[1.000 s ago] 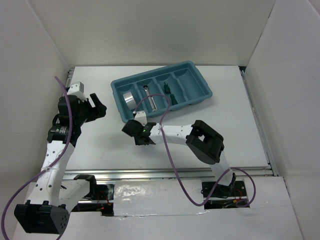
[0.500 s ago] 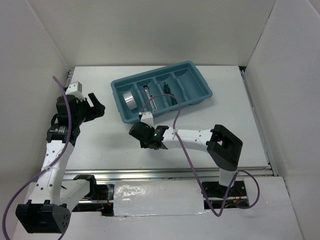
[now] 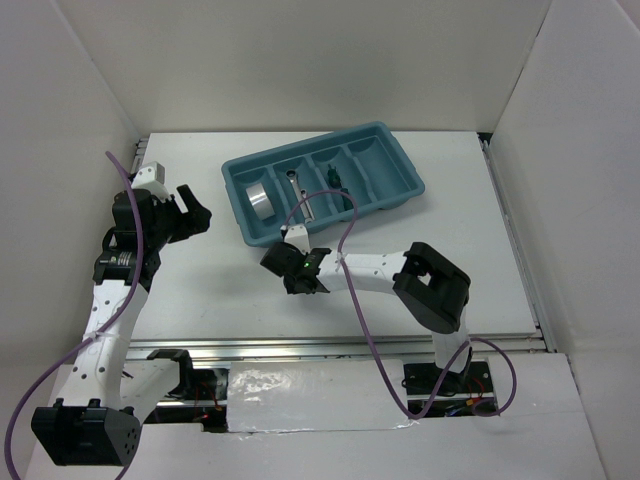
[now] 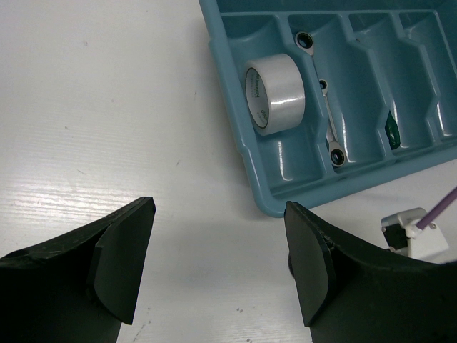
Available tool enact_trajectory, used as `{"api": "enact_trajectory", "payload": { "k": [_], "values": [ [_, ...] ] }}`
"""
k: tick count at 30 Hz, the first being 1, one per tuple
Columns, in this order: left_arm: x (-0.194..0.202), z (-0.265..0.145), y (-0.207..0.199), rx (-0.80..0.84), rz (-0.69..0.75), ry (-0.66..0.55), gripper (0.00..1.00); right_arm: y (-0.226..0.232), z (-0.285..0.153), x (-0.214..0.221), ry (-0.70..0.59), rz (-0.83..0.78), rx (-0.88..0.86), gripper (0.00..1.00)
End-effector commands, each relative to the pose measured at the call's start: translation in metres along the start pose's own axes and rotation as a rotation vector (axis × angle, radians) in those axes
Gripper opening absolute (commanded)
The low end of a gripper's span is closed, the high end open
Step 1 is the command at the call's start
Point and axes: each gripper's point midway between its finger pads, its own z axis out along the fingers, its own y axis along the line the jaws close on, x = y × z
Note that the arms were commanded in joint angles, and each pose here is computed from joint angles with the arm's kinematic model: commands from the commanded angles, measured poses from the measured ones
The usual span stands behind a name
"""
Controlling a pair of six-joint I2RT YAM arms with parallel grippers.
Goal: Sort the tools into containers
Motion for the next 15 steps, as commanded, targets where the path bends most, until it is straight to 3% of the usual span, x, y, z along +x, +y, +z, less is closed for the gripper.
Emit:
{"api": "enact_trajectory", "payload": {
  "k": [1, 15],
  "values": [
    [-0.009, 0.001, -0.004, 0.023, 0.018, -0.030, 0.87, 0.008, 0.009, -0.015, -0.023, 0.027, -0.021, 0.36],
    [-0.006, 0.002, -0.004, 0.030, 0.022, -0.021, 0.87, 0.016, 0.020, -0.003, 0.040, -0.002, -0.059, 0.36]
  ]
}}
